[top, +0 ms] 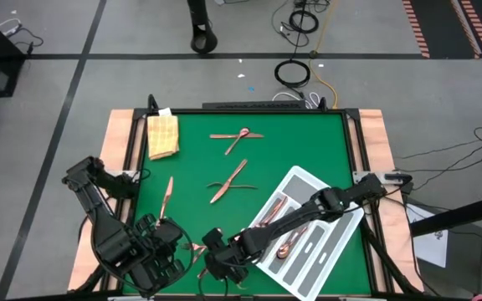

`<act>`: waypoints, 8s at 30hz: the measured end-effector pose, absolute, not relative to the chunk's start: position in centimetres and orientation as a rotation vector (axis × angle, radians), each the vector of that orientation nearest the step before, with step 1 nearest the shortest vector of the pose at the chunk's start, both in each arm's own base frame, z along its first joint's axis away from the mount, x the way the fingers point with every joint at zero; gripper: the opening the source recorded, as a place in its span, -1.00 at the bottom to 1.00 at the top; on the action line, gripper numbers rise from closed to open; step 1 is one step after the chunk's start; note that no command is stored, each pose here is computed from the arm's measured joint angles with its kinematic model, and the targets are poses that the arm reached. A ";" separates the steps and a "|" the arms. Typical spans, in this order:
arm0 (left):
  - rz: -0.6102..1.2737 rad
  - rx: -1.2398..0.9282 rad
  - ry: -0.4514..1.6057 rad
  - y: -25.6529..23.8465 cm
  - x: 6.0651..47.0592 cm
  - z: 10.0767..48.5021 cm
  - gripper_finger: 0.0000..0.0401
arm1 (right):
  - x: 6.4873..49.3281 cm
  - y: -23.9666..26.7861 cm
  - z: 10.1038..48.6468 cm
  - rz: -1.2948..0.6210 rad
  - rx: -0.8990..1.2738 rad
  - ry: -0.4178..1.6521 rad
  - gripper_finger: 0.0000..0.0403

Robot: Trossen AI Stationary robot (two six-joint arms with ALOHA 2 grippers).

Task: Sort silverware
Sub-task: Put the bronze knife into the silverware tray

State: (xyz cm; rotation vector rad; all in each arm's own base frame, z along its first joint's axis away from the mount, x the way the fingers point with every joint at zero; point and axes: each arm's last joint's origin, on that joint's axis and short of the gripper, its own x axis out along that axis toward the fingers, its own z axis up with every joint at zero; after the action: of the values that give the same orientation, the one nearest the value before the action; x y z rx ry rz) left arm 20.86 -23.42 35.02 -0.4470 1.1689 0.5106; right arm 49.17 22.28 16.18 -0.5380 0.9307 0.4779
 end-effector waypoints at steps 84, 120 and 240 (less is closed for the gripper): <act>0.521 -0.381 1.063 -23.2 21.1 35.1 -1.00 | 49.7 20.8 16.0 0.395 -0.444 1.052 -0.98; 0.519 -0.356 1.041 -23.2 21.2 35.2 -1.00 | 50.6 20.7 13.8 0.489 -0.532 1.025 -0.28; 0.538 -0.259 0.990 -23.5 20.6 33.9 -1.00 | 39.7 19.1 28.9 0.090 -0.560 1.347 -1.00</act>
State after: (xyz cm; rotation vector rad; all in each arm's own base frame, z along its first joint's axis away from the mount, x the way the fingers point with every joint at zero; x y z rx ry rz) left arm 20.65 -23.48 33.86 -0.2587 0.9904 0.5379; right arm 39.73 19.09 28.92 -0.5602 1.3467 0.0899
